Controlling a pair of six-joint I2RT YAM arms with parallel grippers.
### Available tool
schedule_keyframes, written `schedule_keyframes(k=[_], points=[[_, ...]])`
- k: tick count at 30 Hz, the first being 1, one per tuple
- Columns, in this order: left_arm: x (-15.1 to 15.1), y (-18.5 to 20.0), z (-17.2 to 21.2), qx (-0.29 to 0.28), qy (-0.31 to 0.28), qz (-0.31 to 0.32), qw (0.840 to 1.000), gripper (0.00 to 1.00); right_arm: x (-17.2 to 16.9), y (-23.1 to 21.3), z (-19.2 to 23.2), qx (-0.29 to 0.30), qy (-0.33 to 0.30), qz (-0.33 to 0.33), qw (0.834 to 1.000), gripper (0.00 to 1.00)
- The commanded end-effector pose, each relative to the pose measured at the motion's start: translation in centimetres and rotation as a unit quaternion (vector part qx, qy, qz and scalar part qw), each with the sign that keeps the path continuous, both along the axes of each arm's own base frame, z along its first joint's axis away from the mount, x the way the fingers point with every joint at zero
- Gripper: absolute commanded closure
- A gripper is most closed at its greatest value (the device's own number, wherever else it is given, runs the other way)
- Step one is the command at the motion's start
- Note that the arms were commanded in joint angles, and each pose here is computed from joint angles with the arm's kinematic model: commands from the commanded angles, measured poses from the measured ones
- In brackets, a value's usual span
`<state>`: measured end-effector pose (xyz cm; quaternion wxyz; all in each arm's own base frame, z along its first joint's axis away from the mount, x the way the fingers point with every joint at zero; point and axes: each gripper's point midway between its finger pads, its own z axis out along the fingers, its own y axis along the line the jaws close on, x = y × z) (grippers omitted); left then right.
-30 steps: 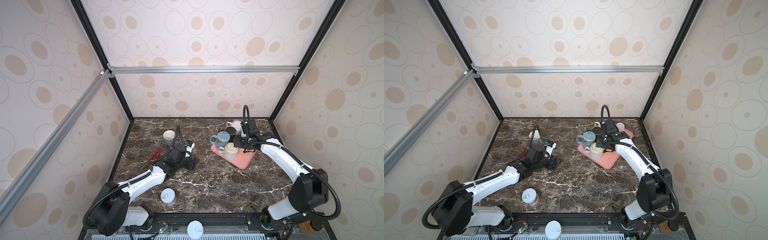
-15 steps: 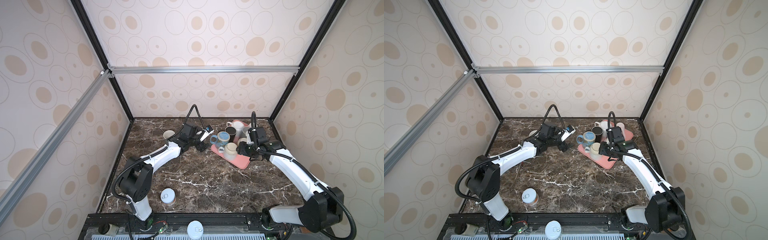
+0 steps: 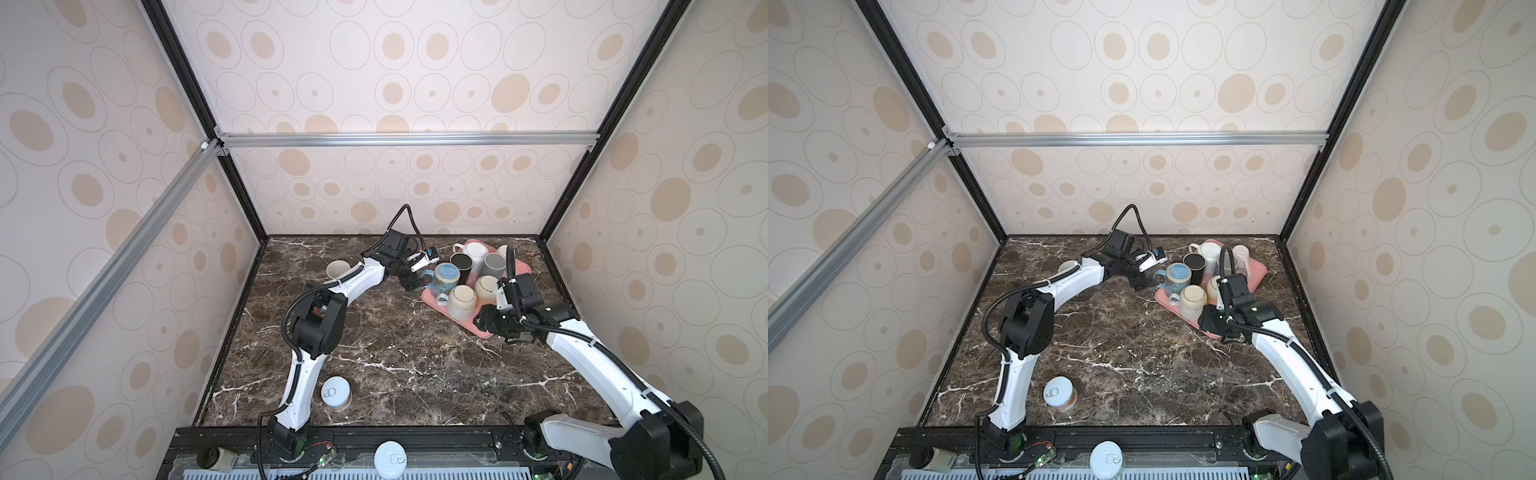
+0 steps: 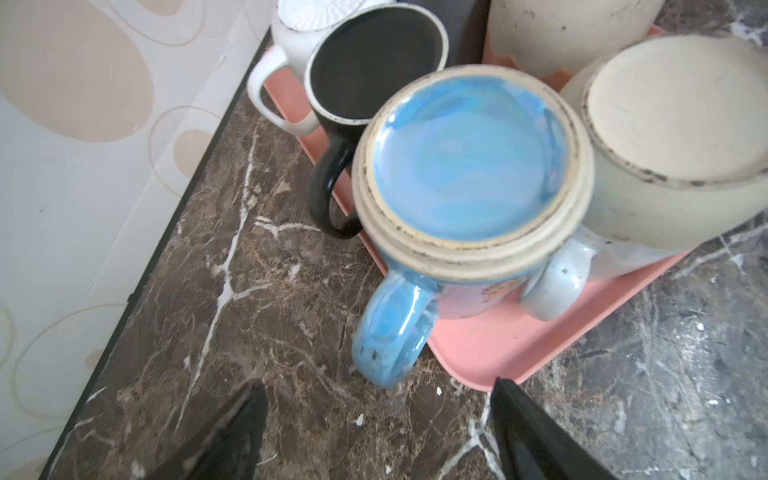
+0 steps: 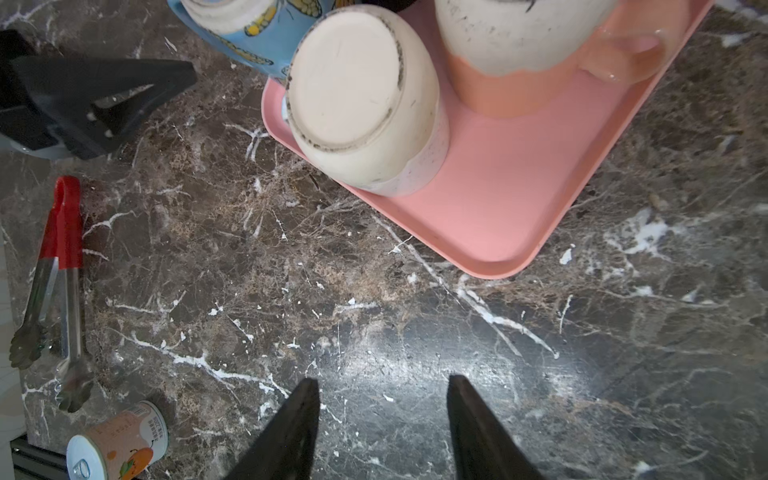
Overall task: Turn the mug right side up
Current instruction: 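Grasp the blue butterfly mug handle with the left gripper while the right gripper hovers nearby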
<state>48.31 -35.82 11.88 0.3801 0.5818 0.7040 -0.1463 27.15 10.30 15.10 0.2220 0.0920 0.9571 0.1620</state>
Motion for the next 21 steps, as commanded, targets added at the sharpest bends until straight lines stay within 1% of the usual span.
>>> schedule_keyframes(k=[1,4,7,10,13,15,21], points=[[-1.6,-1.7,0.5,-0.016,0.033,-0.063,0.997,0.17,-1.2,-0.7,-0.7,-0.008,0.015,-0.013,1.000,0.47],[-2.9,-3.0,0.1,-0.033,0.057,-0.081,0.995,0.23,-1.6,-0.9,-0.7,-0.010,0.019,-0.016,1.000,0.47],[-4.0,-4.0,-0.6,-0.021,0.064,-0.079,0.995,0.34,-1.6,-1.0,-0.5,-0.008,0.012,-0.018,1.000,0.47],[-5.0,-4.6,-1.0,-0.014,0.078,-0.071,0.994,0.52,-1.4,-0.8,0.1,-0.008,0.004,-0.012,1.000,0.47],[-5.5,-4.8,-0.7,-0.025,0.095,-0.041,0.994,0.75,-0.8,-0.9,0.6,-0.016,-0.004,-0.006,1.000,0.47],[-6.1,-5.0,-0.1,-0.037,0.108,-0.031,0.993,0.84,-0.4,-0.8,0.8,-0.019,-0.009,-0.002,1.000,0.47],[-7.4,-4.7,1.9,-0.076,0.100,0.003,0.992,0.86,1.4,-0.4,0.9,-0.019,-0.028,0.002,0.999,0.47]])
